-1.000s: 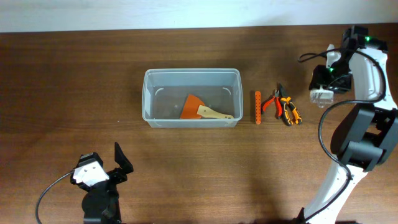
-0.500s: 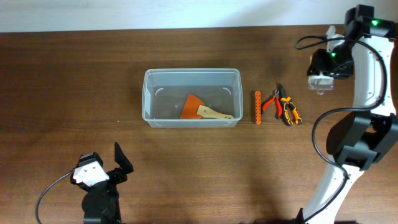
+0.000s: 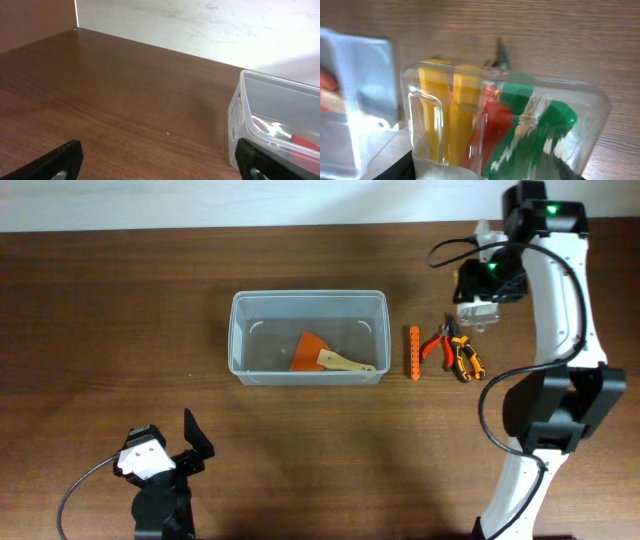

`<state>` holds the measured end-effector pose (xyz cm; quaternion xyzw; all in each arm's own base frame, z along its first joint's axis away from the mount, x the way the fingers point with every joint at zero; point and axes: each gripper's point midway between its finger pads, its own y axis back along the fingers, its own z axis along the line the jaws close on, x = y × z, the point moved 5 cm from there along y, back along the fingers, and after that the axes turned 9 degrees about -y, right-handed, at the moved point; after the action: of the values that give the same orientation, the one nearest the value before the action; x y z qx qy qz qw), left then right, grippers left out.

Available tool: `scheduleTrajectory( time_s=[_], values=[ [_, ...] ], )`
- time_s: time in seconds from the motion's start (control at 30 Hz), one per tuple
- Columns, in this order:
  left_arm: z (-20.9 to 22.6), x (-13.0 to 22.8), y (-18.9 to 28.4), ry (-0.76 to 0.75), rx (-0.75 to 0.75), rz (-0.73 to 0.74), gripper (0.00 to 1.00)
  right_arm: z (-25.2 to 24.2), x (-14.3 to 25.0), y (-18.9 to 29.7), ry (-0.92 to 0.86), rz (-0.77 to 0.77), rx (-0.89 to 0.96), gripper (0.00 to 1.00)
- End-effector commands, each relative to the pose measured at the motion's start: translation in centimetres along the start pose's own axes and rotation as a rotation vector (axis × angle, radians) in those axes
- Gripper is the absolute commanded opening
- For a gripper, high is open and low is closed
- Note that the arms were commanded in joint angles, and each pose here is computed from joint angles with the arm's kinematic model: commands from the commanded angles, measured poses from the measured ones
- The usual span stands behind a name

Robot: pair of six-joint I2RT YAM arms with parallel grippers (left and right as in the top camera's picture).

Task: Pack container
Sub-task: 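Carry the marker box over and lower it into the container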

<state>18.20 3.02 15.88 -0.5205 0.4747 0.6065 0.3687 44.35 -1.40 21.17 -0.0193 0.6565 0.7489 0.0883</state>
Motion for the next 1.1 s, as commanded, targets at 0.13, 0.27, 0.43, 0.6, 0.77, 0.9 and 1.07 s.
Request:
scheduleTrajectory(
  time_s=[0.13,0.27,0.43,0.6,0.77,0.9,1.07],
  values=[
    [0.0,0.1,0.0,-0.010,0.000,0.000,0.99,6.7,1.4,4.9,0.160,-0.113,-0.051,0.44],
    [0.0,0.1,0.0,-0.010,0.000,0.000,0.99,11.1,2.4,5.1,0.268,-0.127,-0.077,0.44],
    [0.0,0.1,0.0,-0.010,0.000,0.000,0.99,17.5,4.0,4.5,0.529,-0.153,-0.114,0.44],
    [0.0,0.1,0.0,-0.010,0.000,0.000,0.99,24.4,7.0,3.7,0.911,-0.183,-0.231,0.45],
    [0.0,0.1,0.0,-0.010,0.000,0.000,0.99,29.2,9.8,1.5,1.178,-0.207,-0.284,0.45],
    [0.0,0.1,0.0,-0.010,0.000,0.000,0.99,31.6,10.6,-1.7,1.244,-0.218,-0.302,0.51],
    [0.0,0.1,0.0,-0.010,0.000,0.000,0.99,32.8,10.6,-7.3,1.265,-0.229,-0.310,0.59]
  ],
)
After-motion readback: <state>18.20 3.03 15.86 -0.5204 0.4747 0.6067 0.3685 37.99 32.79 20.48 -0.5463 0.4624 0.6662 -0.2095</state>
